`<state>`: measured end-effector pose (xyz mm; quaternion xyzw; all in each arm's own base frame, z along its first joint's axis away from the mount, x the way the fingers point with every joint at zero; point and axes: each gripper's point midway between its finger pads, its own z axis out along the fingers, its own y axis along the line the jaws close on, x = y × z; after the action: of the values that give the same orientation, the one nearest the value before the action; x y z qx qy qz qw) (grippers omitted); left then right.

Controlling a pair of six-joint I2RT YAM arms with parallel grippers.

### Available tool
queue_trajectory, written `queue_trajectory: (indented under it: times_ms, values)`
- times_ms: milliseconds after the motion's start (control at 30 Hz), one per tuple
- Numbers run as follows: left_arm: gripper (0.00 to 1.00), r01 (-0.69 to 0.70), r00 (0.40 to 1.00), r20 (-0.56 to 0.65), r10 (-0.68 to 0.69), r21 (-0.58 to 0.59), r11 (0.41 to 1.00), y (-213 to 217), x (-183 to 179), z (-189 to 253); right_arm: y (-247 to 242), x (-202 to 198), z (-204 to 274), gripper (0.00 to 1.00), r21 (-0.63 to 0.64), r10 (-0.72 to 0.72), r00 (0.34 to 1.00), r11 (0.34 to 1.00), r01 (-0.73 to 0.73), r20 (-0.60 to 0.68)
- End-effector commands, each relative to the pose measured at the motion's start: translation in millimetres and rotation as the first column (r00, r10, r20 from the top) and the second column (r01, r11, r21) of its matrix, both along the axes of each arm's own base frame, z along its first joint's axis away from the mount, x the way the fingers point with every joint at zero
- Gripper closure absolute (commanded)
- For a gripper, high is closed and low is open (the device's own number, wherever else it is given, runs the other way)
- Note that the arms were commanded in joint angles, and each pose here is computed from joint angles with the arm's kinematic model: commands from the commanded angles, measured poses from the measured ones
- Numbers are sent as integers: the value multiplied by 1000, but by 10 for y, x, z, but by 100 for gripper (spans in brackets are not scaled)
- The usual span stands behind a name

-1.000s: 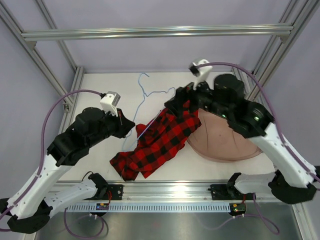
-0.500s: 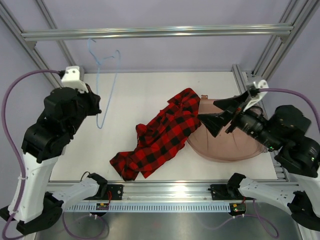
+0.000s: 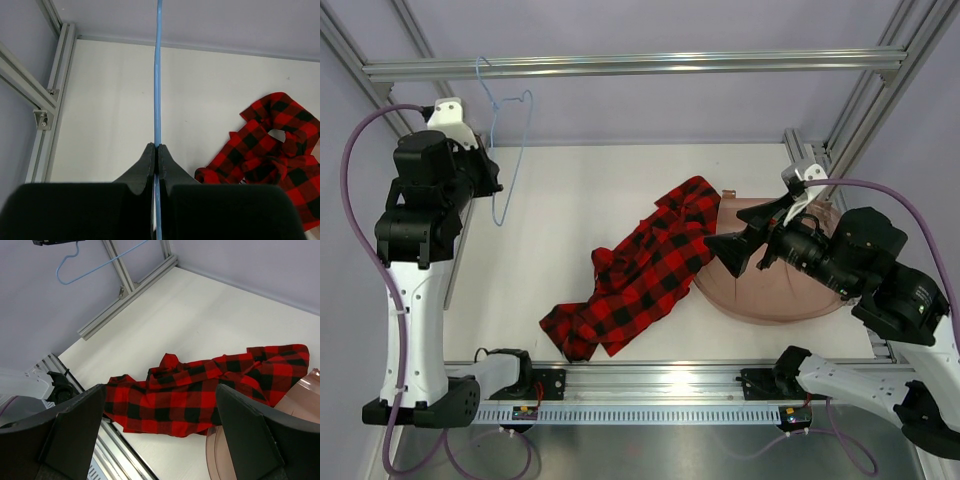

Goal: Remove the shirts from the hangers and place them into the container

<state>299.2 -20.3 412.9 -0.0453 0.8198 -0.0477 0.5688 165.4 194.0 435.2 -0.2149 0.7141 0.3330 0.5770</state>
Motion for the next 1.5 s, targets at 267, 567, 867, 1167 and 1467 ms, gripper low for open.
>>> queue_trajectory:
  times_ms: [267, 567, 867, 1167, 1467]
  values:
    - [100, 66, 989, 135, -67, 12, 998, 43, 291, 252, 42, -9, -65, 1, -35, 34, 999, 999, -33, 31]
    - [100, 17, 998, 59, -17, -7, 1000, 224, 496, 10, 8, -21, -78, 1, -42, 29, 999, 999, -27, 36]
    - [100, -38, 999, 7, 38, -8, 999, 343, 515, -181, 33, -15, -128, 1, -47, 35, 999, 998, -34, 30]
    - [53, -121, 991, -62, 119, -28, 992, 433, 373, -582, 52, -8, -142, 0, -46, 37, 999, 998, -36, 20]
    - [1, -199, 917, 343, 206, -58, 978, 524, -275, 298, 37, -10, -190, 1, -46, 28, 1000, 999, -27, 3]
